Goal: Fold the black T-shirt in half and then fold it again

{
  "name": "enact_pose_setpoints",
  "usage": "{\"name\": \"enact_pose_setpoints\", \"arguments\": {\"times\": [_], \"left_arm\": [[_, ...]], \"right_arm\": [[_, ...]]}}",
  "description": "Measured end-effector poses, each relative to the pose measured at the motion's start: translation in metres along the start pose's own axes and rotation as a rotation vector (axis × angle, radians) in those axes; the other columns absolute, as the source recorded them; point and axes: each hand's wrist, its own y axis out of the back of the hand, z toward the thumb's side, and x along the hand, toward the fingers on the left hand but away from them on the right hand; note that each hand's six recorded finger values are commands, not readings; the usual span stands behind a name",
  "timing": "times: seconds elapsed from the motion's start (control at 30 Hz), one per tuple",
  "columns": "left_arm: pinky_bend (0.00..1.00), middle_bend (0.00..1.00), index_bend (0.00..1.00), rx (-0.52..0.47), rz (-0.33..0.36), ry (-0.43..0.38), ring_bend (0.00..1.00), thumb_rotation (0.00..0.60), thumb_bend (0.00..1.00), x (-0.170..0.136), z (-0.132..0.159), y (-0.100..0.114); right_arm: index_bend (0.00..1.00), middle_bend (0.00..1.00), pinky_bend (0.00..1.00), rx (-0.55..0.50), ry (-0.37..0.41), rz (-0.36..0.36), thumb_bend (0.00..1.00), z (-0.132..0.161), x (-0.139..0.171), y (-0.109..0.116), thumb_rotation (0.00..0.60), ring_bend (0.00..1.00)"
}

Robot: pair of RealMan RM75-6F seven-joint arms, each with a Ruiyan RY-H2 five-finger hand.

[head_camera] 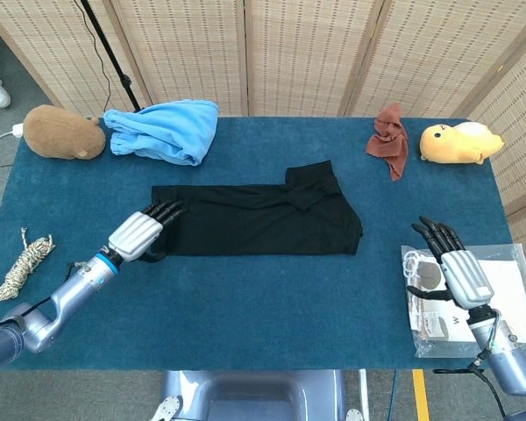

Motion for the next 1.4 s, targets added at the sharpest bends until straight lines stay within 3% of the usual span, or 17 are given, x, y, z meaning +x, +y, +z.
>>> {"name": "enact_pose_setpoints", "arguments": {"times": [0.2, 0.5, 1.4], "left_arm": [[0.12, 0.00, 0.00, 0.028, -0.018, 0.016, 0.00, 0.600, 0.24, -0.007, -0.017, -0.014], [0.12, 0.00, 0.00, 0.047, -0.053, 0.009, 0.00, 0.600, 0.24, -0.007, -0.019, -0.034], [0.12, 0.00, 0.02, 0.127, 0.006, 0.051, 0.00, 0.600, 0.26, 0.020, -0.017, -0.045]], "right_arm": [[0.00, 0.00, 0.00, -0.005, 0.004, -0.001, 0.00, 0.002, -0.002, -0.001, 0.600, 0.00], [0.00, 0.00, 0.00, -0.013, 0.005, 0.006, 0.00, 0.002, -0.002, -0.004, 0.600, 0.00], [0.00, 0.00, 0.00, -0.058, 0.018, -0.003, 0.00, 0.001, 0.000, 0.003, 0.600, 0.00]]}}
